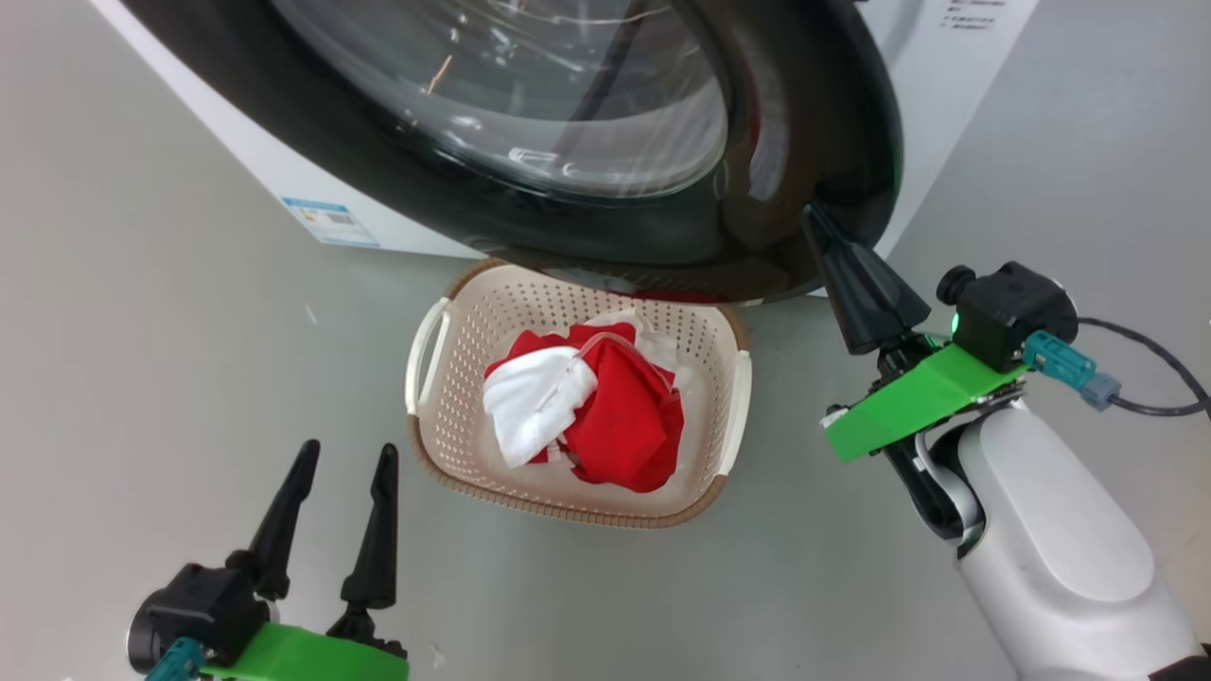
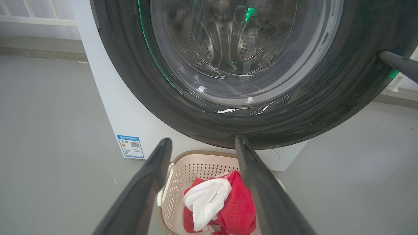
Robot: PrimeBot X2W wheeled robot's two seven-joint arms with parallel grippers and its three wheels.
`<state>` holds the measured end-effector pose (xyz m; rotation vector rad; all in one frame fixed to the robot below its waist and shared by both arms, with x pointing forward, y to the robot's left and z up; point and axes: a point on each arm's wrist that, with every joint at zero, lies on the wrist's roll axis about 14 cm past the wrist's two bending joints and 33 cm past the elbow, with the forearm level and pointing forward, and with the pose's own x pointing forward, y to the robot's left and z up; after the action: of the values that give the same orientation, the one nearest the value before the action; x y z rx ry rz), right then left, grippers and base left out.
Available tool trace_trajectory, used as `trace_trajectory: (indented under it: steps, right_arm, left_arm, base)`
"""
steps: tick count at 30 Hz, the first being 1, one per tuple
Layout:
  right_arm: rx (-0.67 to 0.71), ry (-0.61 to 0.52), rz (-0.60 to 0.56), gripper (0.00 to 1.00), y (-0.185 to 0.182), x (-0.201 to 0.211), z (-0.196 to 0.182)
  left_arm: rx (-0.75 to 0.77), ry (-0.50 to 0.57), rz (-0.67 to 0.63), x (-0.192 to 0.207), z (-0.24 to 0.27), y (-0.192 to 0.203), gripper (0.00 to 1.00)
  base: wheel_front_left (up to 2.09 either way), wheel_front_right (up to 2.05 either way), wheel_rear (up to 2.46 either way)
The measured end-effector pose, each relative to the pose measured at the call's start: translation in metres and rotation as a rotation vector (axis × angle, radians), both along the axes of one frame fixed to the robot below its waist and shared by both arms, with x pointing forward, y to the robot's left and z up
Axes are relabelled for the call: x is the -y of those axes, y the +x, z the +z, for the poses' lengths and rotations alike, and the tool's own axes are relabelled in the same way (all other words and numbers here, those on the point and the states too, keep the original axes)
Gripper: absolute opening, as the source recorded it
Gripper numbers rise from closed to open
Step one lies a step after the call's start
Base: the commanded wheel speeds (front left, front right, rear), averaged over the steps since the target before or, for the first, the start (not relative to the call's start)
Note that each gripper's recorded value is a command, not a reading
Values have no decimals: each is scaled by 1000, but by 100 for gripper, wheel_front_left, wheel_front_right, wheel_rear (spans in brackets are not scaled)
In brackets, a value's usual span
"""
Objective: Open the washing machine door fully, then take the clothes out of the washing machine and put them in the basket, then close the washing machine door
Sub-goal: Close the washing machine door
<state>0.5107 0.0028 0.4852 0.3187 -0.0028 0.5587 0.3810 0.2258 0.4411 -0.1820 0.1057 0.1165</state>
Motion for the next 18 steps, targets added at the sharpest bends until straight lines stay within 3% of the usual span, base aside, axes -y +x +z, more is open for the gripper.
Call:
trace_trajectory:
  steps: [18]
  right_arm:
    - [23,48,-60,0,55,9,-3]
  left_arm:
    - [-18,-5,7,-3,-10,15,100]
  base:
    - [0,0,0]
